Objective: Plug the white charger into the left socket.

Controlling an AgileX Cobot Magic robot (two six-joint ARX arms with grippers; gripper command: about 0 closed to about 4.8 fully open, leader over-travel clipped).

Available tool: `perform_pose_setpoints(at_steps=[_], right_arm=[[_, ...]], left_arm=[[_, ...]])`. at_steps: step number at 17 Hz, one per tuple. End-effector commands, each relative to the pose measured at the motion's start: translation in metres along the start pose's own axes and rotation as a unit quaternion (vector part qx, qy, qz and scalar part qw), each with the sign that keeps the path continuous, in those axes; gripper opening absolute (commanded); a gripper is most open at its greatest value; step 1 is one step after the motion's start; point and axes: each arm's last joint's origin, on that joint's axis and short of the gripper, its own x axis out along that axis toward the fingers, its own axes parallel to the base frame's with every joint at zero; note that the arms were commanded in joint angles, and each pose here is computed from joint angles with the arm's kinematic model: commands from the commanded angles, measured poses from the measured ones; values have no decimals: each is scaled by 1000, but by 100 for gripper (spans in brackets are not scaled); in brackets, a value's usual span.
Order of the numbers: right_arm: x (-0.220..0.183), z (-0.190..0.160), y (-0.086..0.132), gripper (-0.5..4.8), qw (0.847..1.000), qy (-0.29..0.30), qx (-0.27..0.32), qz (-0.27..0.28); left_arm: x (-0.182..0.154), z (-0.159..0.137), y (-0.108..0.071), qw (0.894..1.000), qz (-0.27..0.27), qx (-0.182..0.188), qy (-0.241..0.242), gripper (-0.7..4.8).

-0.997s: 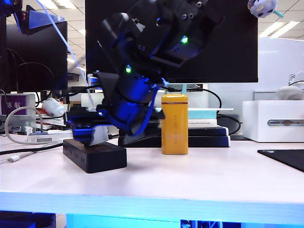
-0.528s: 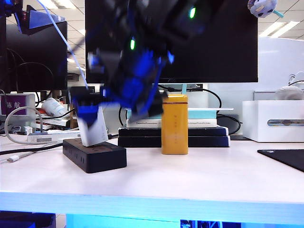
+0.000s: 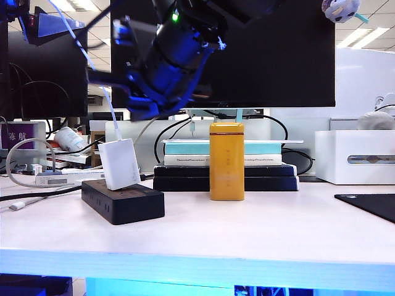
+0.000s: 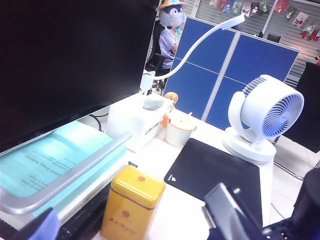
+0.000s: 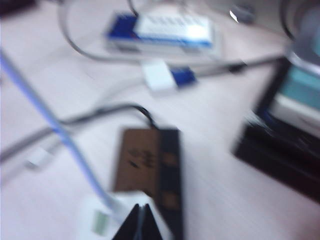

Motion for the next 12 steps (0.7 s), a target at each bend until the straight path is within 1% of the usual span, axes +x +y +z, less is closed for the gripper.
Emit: perform_pose_setpoints(at_steps=[1,3,6,12], right_arm=[[-2,11,2,-5,998,-43,-14,32],[-1,10,1,-6,998,-45,-14,30],[8,3,-8,-5,999,-32,-12,21],[17,-8,-6,-5,999,-17,-12,41]], left_arm=[[4,4,-3,1000,-9,11,-1,479],[6,4,-4,1000,-13,11,0,479],[12,4,-6,1000,-21,16,0,479],[12,4,-6,1000,-21,16,0,479]])
